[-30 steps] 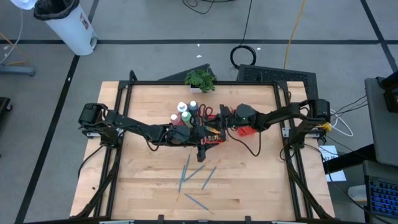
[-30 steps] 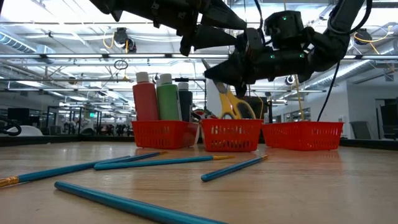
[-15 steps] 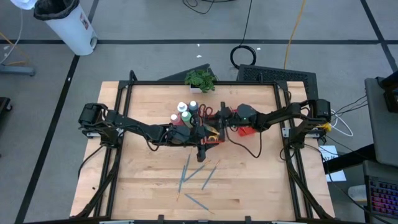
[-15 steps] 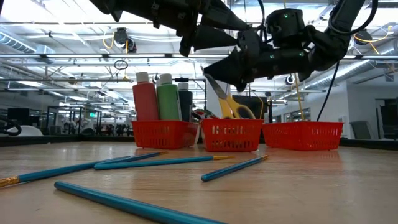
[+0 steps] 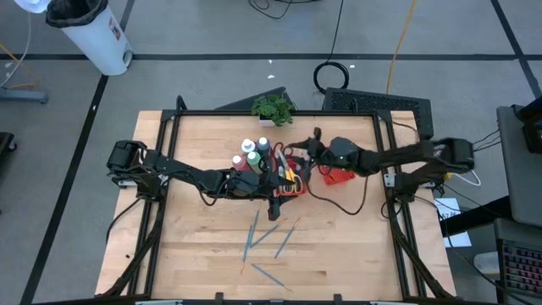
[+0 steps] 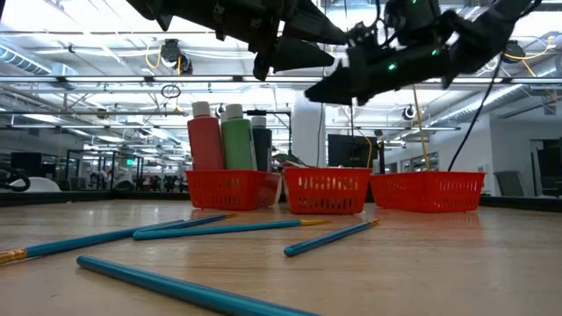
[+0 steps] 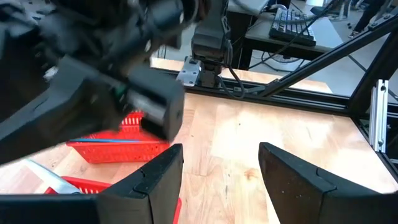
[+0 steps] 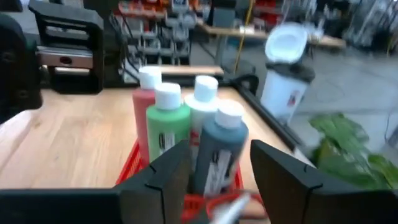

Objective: Pick & Place Paint Supplies
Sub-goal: Adjust the right red bin on the table

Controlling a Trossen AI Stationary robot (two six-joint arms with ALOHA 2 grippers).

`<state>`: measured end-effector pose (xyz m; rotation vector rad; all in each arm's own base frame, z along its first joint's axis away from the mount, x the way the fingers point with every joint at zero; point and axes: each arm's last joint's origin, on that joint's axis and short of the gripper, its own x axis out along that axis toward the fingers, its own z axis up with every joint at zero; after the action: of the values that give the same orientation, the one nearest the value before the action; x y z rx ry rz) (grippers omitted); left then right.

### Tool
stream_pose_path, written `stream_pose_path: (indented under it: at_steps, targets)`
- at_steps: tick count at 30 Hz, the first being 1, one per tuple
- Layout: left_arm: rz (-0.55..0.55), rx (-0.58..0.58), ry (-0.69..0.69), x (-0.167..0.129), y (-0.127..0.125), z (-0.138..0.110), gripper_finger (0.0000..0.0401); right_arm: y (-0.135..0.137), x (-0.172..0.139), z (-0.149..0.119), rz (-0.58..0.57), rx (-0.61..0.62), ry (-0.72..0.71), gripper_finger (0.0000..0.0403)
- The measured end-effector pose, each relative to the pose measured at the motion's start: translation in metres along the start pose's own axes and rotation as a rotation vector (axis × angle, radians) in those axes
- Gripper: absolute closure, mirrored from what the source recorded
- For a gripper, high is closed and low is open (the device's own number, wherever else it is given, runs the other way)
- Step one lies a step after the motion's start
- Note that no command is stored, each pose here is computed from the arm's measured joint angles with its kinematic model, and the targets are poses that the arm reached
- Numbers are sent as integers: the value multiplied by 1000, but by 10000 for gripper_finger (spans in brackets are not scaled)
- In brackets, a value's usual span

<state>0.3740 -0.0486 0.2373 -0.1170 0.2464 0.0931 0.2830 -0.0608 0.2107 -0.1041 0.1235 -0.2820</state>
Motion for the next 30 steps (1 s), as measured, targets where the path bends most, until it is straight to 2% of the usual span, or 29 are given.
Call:
stream_pose_path:
  at_steps: [6,13,19,21,25,30]
  targets:
    - [0,4,0,0,0,0,183,-9,-42,13,-103,43,237,236]
    - [0,5,0,0,0,0,183,-23,-101,0,-430,71,610,256]
    - [0,5,1,0,0,0,183,-31,-131,-19,-601,210,858,292]
    - [2,7,8,0,0,-1,183,-32,-135,-24,-611,256,927,309]
    - [2,7,12,0,0,-1,183,-29,-137,-39,-578,327,978,347]
    - [3,4,15,0,0,-1,183,-23,-133,-57,-440,413,962,392]
